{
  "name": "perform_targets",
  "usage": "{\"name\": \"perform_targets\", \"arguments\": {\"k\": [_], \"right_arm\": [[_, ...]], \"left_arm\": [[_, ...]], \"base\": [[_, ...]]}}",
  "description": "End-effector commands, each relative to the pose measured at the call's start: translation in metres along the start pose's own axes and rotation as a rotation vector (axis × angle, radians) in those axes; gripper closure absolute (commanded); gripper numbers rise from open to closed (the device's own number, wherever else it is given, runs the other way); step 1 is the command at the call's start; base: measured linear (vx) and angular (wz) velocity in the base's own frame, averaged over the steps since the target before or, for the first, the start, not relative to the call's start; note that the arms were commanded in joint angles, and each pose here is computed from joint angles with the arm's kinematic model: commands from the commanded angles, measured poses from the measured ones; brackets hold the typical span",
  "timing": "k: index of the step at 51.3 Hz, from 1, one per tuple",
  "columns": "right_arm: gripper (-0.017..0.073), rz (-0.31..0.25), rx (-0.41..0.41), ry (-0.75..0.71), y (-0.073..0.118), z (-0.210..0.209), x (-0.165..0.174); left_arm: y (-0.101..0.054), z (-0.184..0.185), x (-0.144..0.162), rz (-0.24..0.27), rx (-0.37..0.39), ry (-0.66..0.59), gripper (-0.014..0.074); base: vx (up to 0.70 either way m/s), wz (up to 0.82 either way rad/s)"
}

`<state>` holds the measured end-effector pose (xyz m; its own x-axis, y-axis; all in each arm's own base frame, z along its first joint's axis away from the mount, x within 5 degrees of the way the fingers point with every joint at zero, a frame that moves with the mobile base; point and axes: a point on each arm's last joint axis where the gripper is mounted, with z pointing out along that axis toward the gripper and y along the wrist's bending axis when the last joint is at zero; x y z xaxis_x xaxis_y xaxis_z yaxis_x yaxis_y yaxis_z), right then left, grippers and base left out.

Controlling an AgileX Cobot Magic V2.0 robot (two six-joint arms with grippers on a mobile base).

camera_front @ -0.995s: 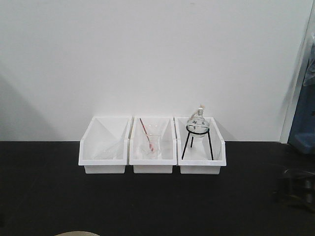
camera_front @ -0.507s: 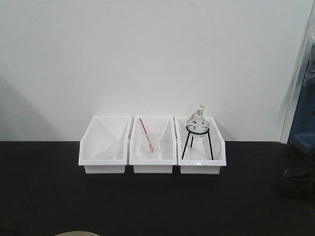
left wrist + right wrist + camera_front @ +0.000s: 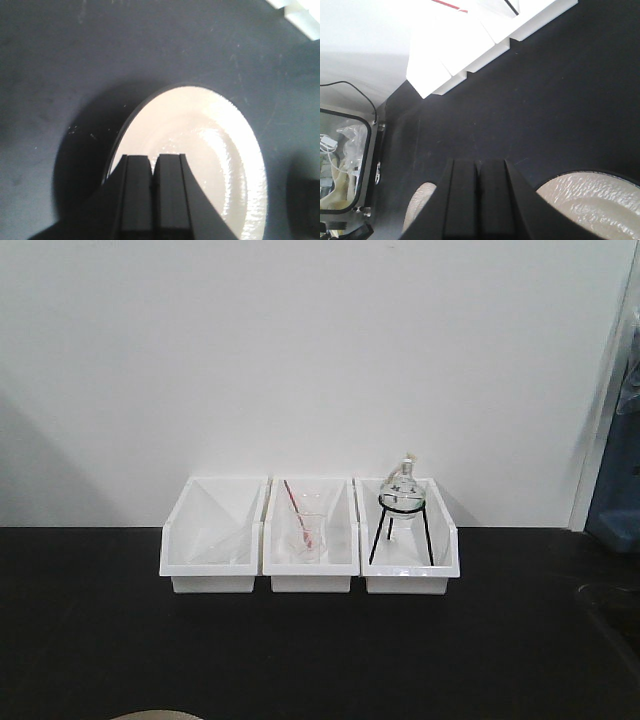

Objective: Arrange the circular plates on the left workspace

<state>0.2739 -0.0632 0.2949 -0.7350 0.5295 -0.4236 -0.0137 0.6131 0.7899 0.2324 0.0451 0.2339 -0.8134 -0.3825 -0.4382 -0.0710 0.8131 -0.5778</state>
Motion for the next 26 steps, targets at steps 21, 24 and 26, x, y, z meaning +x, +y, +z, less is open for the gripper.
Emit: {"name": "perform_targets", "arguments": {"k": [21,24,26], "right_arm": [[0.0563,-0.018,-0.049,-0.081,0.014,-0.008,-0.008],[0.0563,-0.018,-0.05,-0.081,0.014,-0.008,-0.008],[0.0563,-0.018,-0.049,-0.082,0.014,-0.008,-0.009]], "left_arm": [[0.02,0.033,-0.002,-0.036,0.095,0.145,0.012],[0.024,0.038,-0.001,-0.039,0.101,0.157,0.0094],[0.028,0.043,-0.001,-0.058,0.109,0.169,0.0087]], "base": [[0.0,0.0],[0.0,0.0],[0.0,0.0]]}}
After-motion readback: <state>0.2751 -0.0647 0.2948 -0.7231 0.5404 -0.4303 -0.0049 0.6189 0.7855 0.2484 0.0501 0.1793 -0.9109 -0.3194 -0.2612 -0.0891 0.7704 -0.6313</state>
